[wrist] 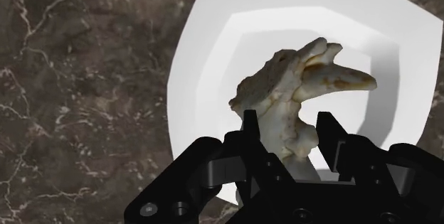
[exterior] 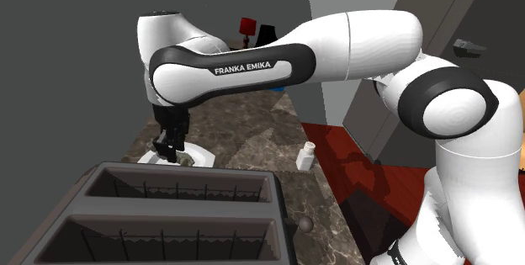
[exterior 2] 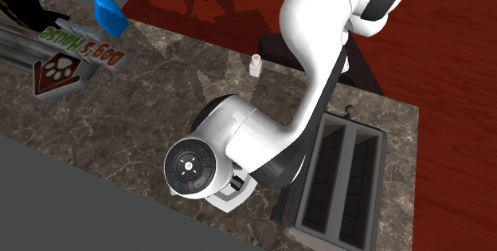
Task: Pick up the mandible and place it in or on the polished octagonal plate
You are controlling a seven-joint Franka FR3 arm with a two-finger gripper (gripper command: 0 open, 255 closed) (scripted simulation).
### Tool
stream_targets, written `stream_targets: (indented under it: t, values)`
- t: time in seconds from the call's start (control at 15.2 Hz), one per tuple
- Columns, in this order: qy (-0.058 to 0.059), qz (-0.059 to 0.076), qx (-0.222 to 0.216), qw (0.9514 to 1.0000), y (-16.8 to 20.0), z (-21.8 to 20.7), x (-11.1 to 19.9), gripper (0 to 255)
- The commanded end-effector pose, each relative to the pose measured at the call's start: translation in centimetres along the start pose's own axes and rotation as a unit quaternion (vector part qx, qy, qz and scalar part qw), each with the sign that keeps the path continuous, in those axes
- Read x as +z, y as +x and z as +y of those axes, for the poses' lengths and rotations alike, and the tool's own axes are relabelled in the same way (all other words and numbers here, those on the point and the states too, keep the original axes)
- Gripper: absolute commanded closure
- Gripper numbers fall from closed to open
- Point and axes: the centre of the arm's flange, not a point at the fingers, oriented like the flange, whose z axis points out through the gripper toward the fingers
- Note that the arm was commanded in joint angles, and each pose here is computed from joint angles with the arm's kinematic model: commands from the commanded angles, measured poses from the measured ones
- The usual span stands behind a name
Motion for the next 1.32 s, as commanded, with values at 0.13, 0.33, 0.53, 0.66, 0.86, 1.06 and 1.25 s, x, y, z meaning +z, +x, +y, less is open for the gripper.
stream_targets:
  t: [0.13, 0.33, 0.53, 0.66, 0.86, 1.06, 1.25]
  values:
    - [0.001, -0.006, 0.0, 1.0, 0.0, 0.1, 0.7, 0]
    - [0.001, -0.006, 0.0, 1.0, 0.0, 0.2, 0.5, 0]
    - [0.001, -0.006, 0.0, 1.0, 0.0, 0.0, -0.6, 0]
    - [0.001, -0.006, 0.0, 1.0, 0.0, 0.0, -3.3, 0]
    - [0.001, -0.006, 0.0, 1.0, 0.0, 0.0, -4.3, 0]
    - [0.001, -0.006, 0.0, 1.0, 0.0, 0.0, -4.3, 0]
    - [0.001, -0.006, 0.0, 1.0, 0.0, 0.0, -4.3, 0]
